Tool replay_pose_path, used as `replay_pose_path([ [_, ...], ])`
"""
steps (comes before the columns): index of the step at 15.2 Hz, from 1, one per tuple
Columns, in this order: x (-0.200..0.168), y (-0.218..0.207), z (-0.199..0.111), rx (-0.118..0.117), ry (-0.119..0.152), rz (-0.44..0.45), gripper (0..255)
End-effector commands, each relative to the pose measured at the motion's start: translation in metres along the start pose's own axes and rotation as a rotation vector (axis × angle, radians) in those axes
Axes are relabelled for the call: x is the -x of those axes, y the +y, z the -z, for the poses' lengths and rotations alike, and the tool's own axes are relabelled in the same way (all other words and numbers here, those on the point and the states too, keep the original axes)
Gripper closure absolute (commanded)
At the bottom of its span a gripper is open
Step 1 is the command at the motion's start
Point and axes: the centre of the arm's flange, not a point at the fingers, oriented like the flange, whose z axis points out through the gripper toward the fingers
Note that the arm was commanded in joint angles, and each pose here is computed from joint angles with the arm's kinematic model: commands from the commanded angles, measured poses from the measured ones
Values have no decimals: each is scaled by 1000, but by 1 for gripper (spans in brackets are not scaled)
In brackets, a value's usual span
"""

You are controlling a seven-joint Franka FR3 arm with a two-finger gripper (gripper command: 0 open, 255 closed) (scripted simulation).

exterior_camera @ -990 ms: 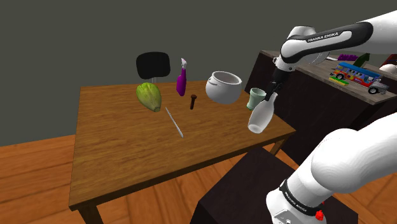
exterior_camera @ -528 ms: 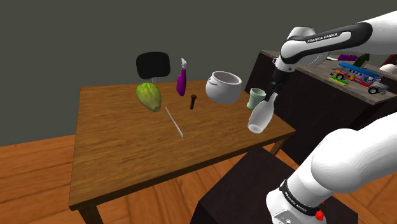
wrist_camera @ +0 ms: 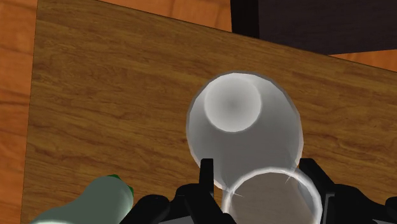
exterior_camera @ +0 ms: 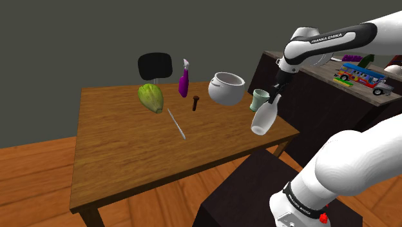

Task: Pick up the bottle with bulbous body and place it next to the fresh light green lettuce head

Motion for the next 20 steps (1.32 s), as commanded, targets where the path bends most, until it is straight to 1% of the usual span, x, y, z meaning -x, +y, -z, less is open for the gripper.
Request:
replay_pose_path([
  [1,0,0,0,0,-1,0,255],
  [2,0,0,0,0,0,0,255],
  [20,3,0,95,0,0,0,255],
])
